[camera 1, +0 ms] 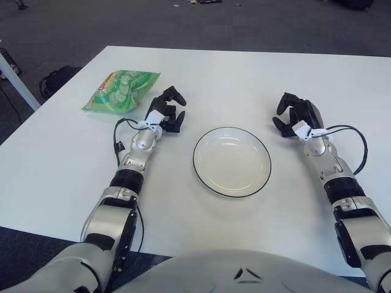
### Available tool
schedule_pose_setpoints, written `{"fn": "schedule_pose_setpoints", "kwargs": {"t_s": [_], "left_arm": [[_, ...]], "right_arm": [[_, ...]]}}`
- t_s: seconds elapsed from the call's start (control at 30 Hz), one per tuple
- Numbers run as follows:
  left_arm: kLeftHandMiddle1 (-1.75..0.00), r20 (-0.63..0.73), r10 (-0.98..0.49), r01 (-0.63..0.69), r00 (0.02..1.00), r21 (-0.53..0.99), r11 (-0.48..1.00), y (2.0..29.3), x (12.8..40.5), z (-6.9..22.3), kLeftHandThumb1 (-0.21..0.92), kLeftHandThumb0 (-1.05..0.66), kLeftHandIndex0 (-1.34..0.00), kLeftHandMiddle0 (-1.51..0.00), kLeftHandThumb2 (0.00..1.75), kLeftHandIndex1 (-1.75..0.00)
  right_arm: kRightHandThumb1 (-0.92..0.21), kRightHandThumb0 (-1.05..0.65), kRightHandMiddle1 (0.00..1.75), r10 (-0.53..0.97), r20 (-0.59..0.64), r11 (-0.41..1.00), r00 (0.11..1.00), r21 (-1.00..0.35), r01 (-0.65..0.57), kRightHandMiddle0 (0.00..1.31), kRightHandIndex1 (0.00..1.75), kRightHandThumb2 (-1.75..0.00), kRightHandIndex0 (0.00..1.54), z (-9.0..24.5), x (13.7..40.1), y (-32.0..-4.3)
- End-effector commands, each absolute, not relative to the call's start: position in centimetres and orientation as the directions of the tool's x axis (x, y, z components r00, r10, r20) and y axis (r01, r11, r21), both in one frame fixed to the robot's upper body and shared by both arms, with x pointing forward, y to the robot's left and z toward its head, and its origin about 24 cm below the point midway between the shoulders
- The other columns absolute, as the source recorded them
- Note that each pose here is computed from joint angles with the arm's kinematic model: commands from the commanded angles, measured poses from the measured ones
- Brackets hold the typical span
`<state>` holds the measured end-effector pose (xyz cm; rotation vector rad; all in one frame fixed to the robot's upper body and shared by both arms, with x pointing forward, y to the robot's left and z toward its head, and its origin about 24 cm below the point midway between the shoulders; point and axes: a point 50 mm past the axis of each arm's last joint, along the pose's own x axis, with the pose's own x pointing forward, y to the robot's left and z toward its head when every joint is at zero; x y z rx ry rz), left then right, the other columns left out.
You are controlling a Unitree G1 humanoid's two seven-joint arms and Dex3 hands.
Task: Put the snack into the plate.
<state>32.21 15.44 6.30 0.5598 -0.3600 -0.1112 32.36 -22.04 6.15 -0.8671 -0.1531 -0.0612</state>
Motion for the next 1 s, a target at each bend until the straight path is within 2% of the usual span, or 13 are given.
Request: {"fn": "schedule_pose_setpoints", "kwargs": {"t_s": [0.0,0.1,0.33,0.47,0.7,0.97], "left_arm": [[-1.75,0.249,-0.187,-0.016,0.950,0.640,0.768,17.1,29.6,3.1,0.31,-0.49,-0.62,-1.23,1.33,-1.75],[-1.75,0.342,-0.203,-0.080,0.917,0.659,0.748,17.3,29.0,4.7,0.30,-0.49,-0.62,-1.23,1.33,-1.75],[-1.75,0.416,-0.241,-0.122,0.877,0.677,0.726,18.0,27.2,6.7,0.30,-0.49,-0.62,-1.26,1.33,-1.75],[-1.75,0.483,-0.280,-0.206,0.830,0.731,0.651,18.2,25.5,9.5,0.32,-0.48,-0.61,-1.29,1.32,-1.75],[-1.75,0.552,-0.257,-0.362,0.793,0.767,0.530,18.3,25.2,12.4,0.37,-0.46,-0.57,-1.29,1.25,-1.75],[-1.75,0.597,-0.237,-0.470,0.767,0.773,0.427,19.5,24.8,15.0,0.37,-0.46,-0.56,-1.24,1.24,-1.75]], "right_arm": [[-0.20,-0.54,1.75,-0.017,-0.045,0.611,0.999,-0.791,-0.025,0.72,1.75,-1.46,1.25,1.7,30.3,-22.2],[-0.19,-0.54,1.75,-0.009,-0.052,0.608,0.999,-0.793,-0.036,0.72,1.75,-1.46,1.26,1.7,30.3,-22.1],[-0.19,-0.54,1.75,0.003,-0.062,0.603,0.998,-0.796,-0.051,0.72,1.75,-1.47,1.28,1.7,30.3,-22.0],[-0.19,-0.54,1.75,0.014,-0.061,0.592,0.998,-0.804,-0.057,0.72,1.75,-1.47,1.28,1.7,30.3,-22.2],[-0.20,-0.53,1.75,0.029,-0.074,0.574,0.997,-0.816,-0.078,0.71,1.75,-1.45,1.29,1.7,30.4,-22.7],[-0.21,-0.53,1.75,0.034,-0.081,0.565,0.996,-0.820,-0.087,0.70,1.75,-1.44,1.29,1.7,30.5,-23.1]]}}
